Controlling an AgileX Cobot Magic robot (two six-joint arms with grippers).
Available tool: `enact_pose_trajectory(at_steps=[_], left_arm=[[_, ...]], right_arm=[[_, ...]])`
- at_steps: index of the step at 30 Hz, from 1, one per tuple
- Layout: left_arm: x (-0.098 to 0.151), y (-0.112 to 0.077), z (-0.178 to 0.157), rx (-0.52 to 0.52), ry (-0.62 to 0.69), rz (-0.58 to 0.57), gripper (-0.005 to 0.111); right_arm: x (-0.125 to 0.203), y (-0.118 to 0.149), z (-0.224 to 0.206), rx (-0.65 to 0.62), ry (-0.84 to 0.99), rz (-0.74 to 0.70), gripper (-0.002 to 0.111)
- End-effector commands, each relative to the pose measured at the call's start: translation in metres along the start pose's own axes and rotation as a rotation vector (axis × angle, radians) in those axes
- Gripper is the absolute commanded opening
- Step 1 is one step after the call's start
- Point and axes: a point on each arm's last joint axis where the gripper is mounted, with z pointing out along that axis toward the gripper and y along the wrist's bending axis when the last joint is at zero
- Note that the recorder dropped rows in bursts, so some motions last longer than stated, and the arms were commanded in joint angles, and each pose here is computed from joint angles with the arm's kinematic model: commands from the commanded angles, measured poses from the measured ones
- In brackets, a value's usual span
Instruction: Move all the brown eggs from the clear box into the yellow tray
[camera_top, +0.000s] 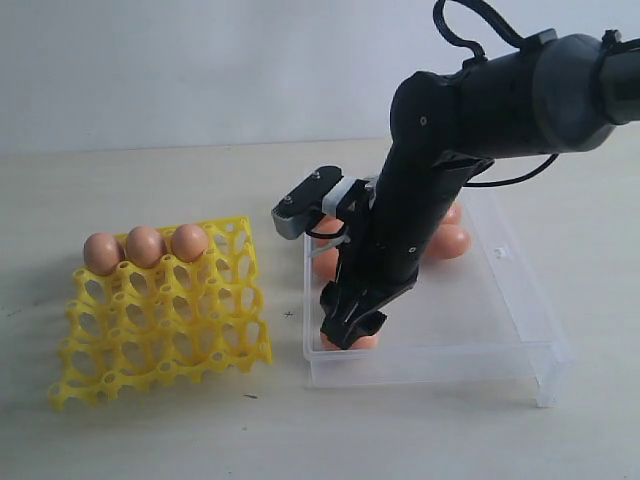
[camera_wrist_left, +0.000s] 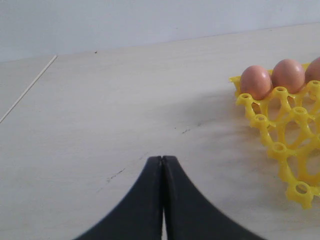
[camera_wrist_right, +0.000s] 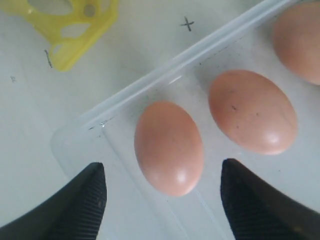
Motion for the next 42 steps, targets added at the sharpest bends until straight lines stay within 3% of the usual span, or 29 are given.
enact_pose_trajectory(at_steps=[1, 18, 22, 28, 30, 31, 33, 34, 36, 38, 42], left_arm=[[-0.002, 0.0, -0.001, 0.004, -0.018, -0.003, 0.0], [-0.002, 0.0, -0.001, 0.004, -0.018, -0.003, 0.0], [-0.002, 0.0, -0.001, 0.004, -0.018, -0.003, 0.0], [-0.002, 0.0, -0.001, 0.004, -0.018, -0.003, 0.0], [-0.002, 0.0, -0.001, 0.004, -0.018, -0.003, 0.0], [-0.002, 0.0, -0.001, 0.004, -0.018, -0.003, 0.0], [-0.002, 0.0, -0.001, 0.004, -0.018, -0.003, 0.0], [-0.002, 0.0, -0.001, 0.004, -0.018, -0.003, 0.0], [-0.002, 0.0, -0.001, 0.004, -0.018, -0.003, 0.0], [-0.002, 0.0, -0.001, 0.004, -0.018, -0.003, 0.0], [-0.002, 0.0, -0.001, 0.004, -0.018, -0.003, 0.0]], right_arm=[[-0.001, 0.001, 0.006, -0.021, 0.003, 0.007, 0.064], [-0.004, -0.007, 0.04, -0.026, 0.003, 0.043, 0.06], [-0.004, -0.007, 0.043, -0.028, 0.007, 0.046, 0.044], [-0.004, -0.007, 0.044, -0.034, 0.015, 0.046, 0.0], [-0.007, -0.007, 0.017, -0.007, -0.002, 0.009, 0.0], [-0.01, -0.008, 0.003, 0.023, -0.061, 0.014, 0.0], [-0.028, -0.012, -0.04, 0.154, -0.361, 0.065, 0.0], [-0.038, -0.016, -0.062, 0.268, -0.604, 0.121, 0.0], [-0.048, -0.019, -0.076, 0.397, -0.871, 0.213, 0.0], [-0.057, -0.018, -0.069, 0.405, -1.001, 0.253, 0.0], [-0.075, -0.01, -0.027, 0.242, -1.134, 0.16, 0.0]])
